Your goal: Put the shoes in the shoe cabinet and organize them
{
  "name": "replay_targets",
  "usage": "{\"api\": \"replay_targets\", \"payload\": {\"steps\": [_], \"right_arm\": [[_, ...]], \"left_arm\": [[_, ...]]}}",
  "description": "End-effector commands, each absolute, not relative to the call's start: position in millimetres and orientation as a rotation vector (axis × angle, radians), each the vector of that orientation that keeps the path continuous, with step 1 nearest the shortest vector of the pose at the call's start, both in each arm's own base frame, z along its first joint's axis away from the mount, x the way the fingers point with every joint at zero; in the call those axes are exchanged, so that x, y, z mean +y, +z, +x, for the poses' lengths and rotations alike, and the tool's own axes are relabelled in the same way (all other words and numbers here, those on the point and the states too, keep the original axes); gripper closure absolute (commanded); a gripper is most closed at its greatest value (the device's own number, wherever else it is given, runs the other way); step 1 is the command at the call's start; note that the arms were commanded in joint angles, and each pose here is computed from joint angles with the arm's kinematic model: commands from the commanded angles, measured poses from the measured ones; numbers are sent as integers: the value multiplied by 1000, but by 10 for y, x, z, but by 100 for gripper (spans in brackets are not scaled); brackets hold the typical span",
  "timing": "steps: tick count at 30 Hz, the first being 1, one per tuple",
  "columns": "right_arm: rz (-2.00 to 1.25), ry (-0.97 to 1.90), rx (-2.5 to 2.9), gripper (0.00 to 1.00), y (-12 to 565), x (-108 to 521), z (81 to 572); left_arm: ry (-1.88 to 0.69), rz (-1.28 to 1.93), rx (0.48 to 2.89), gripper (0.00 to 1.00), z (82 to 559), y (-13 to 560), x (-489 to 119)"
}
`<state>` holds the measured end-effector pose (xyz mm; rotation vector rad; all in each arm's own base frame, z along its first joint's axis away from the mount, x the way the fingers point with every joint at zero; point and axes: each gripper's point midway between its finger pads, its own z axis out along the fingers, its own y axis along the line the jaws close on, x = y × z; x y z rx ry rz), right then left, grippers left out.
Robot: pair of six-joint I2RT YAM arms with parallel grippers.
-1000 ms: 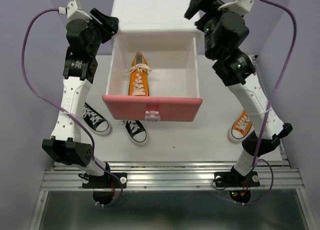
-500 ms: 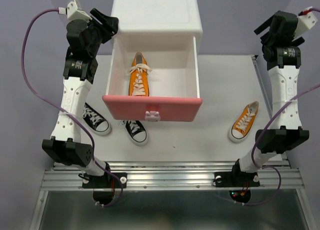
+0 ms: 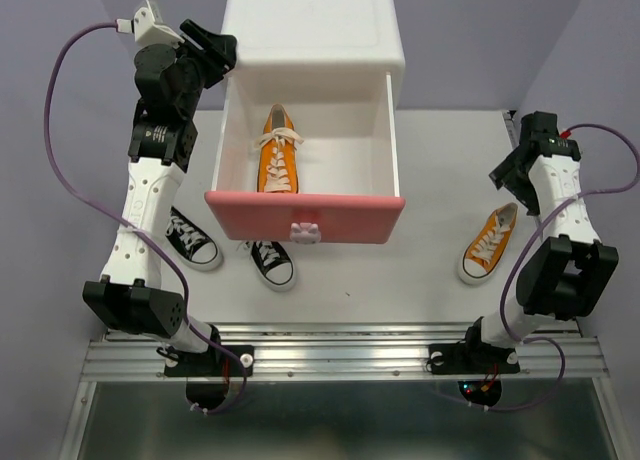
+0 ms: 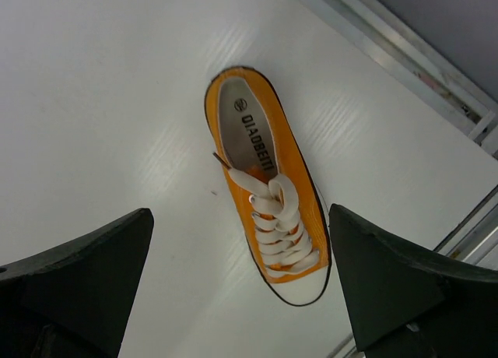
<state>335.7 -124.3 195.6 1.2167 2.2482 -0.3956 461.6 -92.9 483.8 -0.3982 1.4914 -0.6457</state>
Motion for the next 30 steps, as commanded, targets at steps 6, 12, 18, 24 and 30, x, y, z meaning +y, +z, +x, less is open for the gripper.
{"api": "replay_targets", "payload": {"steps": [6, 12, 18, 24, 30], "right_arm": [[1201, -357, 2436, 0, 1365, -1086, 3109], [1189, -321, 2528, 0, 1034, -984, 3023], [1185, -268, 2584, 0, 841, -847, 2805], [1187, -238, 2546, 3, 759, -831, 2834], [1159, -311, 2521, 4, 754, -959, 2927]], "left_arm": [[-487, -398, 1922, 38, 4552, 3506, -947], [-482, -399, 1915, 38, 4574, 3498, -939], [-489, -408, 1916, 39, 4590, 3438, -947], [-481, -399, 1911, 43, 4598, 3439, -944], [-480, -400, 1916, 43, 4574, 3391, -941]]}}
